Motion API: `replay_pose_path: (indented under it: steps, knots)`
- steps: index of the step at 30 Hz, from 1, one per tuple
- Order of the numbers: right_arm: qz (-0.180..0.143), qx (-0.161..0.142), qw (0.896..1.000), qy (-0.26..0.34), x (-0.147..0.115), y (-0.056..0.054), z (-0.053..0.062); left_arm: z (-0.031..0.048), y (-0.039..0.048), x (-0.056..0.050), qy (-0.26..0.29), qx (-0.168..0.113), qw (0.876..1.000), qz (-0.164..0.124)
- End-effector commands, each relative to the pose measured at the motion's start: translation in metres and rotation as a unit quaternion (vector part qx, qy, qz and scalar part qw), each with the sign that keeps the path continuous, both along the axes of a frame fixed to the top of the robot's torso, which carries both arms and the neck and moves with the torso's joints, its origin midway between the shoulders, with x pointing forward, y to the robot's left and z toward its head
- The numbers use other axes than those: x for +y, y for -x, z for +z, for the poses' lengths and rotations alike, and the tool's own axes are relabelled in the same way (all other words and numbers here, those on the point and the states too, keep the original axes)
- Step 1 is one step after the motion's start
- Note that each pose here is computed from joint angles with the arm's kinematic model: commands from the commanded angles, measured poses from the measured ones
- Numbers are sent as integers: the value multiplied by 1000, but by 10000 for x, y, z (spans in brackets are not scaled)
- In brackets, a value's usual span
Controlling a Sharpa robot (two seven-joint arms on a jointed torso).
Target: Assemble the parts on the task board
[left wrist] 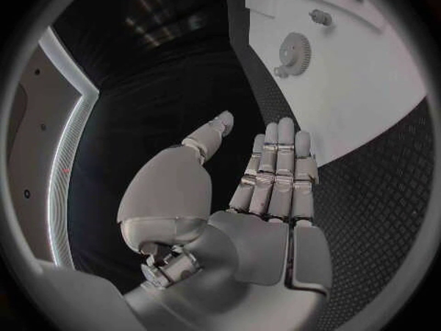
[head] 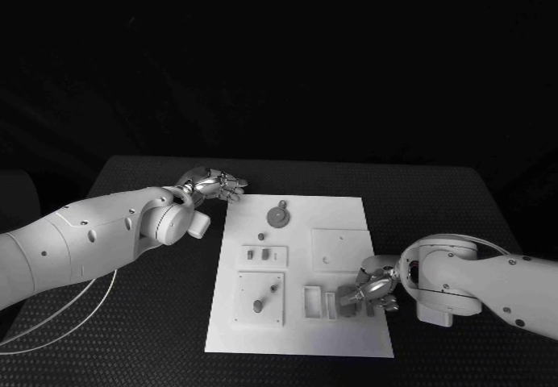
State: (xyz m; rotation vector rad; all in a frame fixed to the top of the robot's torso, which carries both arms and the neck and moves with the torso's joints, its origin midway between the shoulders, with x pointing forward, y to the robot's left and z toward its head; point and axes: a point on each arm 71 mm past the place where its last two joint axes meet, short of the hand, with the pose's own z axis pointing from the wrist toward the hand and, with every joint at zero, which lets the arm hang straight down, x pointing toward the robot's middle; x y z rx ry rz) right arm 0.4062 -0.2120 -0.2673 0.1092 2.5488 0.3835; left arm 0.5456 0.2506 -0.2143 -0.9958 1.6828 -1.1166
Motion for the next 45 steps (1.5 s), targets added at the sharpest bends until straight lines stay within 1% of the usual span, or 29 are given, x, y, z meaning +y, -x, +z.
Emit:
replay_pose_path:
  steps: [1, 9, 13, 32, 35, 41, 45]
  knots:
    - [7, -9, 1000, 5, 28, 1, -54, 2, 8, -23, 6, 2, 1000, -9]
    - [13, -7, 1000, 10, 97, 2, -148, 1, 10, -18, 6, 3, 1000, -10]
    - [11, -7, 1000, 10, 112, 12, -170, 0, 12, -18, 6, 4, 1000, -11]
    - [8, -10, 1000, 4, 157, 19, -166, -2, 17, -19, 6, 6, 1000, -13]
    - [0, -10, 1000, -1, 138, 22, -161, -2, 17, -12, 6, 6, 1000, -12]
    - [-28, -8, 999, -21, 97, 43, -137, -3, 17, -2, 6, 7, 1000, -11]
    - [-41, -9, 999, -32, 83, 33, -68, -3, 18, -3, 6, 7, 1000, -11]
